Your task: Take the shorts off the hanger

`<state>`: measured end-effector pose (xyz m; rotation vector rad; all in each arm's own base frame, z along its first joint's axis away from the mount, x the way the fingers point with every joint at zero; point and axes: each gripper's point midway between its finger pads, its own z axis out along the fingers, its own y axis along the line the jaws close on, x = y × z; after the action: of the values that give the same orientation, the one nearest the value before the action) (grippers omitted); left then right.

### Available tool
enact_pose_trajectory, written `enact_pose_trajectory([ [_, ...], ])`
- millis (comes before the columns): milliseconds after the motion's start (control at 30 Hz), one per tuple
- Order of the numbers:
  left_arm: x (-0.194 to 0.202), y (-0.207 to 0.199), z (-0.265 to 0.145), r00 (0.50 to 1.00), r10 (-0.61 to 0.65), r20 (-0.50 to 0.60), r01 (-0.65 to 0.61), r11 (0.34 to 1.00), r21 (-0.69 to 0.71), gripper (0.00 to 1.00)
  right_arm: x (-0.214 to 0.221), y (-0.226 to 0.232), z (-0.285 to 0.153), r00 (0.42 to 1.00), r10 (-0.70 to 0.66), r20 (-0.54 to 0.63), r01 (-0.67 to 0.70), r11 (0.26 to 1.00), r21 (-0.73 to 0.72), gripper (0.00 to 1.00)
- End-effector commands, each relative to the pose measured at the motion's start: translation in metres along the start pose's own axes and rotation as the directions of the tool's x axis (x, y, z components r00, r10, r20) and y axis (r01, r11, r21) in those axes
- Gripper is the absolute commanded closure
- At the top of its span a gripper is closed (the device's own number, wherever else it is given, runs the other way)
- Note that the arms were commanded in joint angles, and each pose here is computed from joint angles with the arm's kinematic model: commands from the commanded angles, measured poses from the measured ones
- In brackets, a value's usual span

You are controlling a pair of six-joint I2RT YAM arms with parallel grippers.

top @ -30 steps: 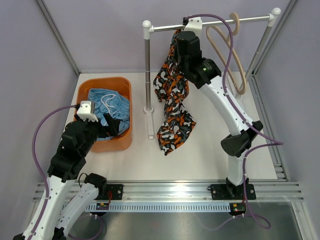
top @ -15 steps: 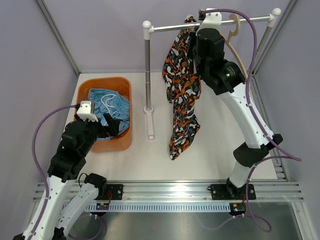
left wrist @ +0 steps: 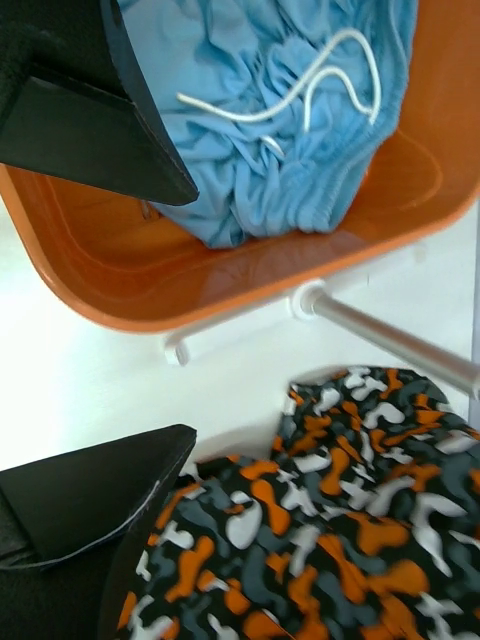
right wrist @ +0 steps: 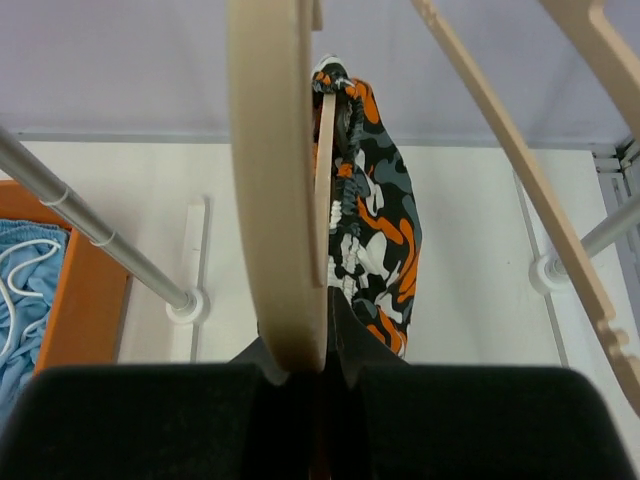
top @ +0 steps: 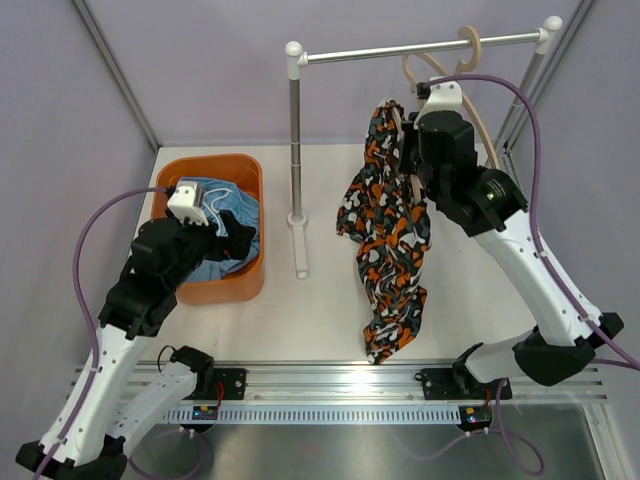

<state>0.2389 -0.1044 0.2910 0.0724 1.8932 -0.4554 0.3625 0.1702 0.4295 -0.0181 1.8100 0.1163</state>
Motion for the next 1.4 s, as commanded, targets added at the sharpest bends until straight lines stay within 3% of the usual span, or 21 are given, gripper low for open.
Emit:
enact_pose_trajectory([
  [0, -0.047, -0.049, -0.006, 0.995, -0.025, 0.101, 0.007, 0.985, 0.172, 0.05, 0.005, -0.004, -0.029, 0.998, 0.065, 0.005, -0.064, 0.996, -0.06, 1.0],
  [167, -0.054, -0.098, 0.012, 0.995, -0.026, 0.1, 0.006, 0.98, 0.197, 0.05, 0.029, -0.007, -0.061, 0.992, 0.123, -0.022, -0.125, 0.985, -0.117, 1.0],
  [333, -0.052, -0.176, 0.034, 0.995, -0.04, 0.091, 0.01, 0.95, 0.311, 0.05, 0.061, 0.004, -0.081, 0.987, 0.126, -0.105, -0.144, 0.971, -0.193, 1.0],
  [600, -0.062, -0.249, 0.077, 0.991, -0.086, 0.105, 0.045, 0.937, 0.347, 0.04, 0.086, 0.012, -0.101, 0.979, 0.131, -0.158, -0.167, 0.956, -0.241, 1.0],
  [833, -0.058, -0.269, 0.109, 0.992, -0.084, 0.095, 0.05, 0.947, 0.317, 0.03, 0.086, 0.01, -0.11, 0.977, 0.141, -0.161, -0.178, 0.952, -0.249, 1.0],
  [1367, -0.012, -0.264, 0.135, 0.999, -0.034, 0.014, 0.029, 0.965, 0.262, 0.03, 0.067, 0.006, -0.122, 0.978, 0.166, -0.126, -0.194, 0.945, -0.265, 1.0],
])
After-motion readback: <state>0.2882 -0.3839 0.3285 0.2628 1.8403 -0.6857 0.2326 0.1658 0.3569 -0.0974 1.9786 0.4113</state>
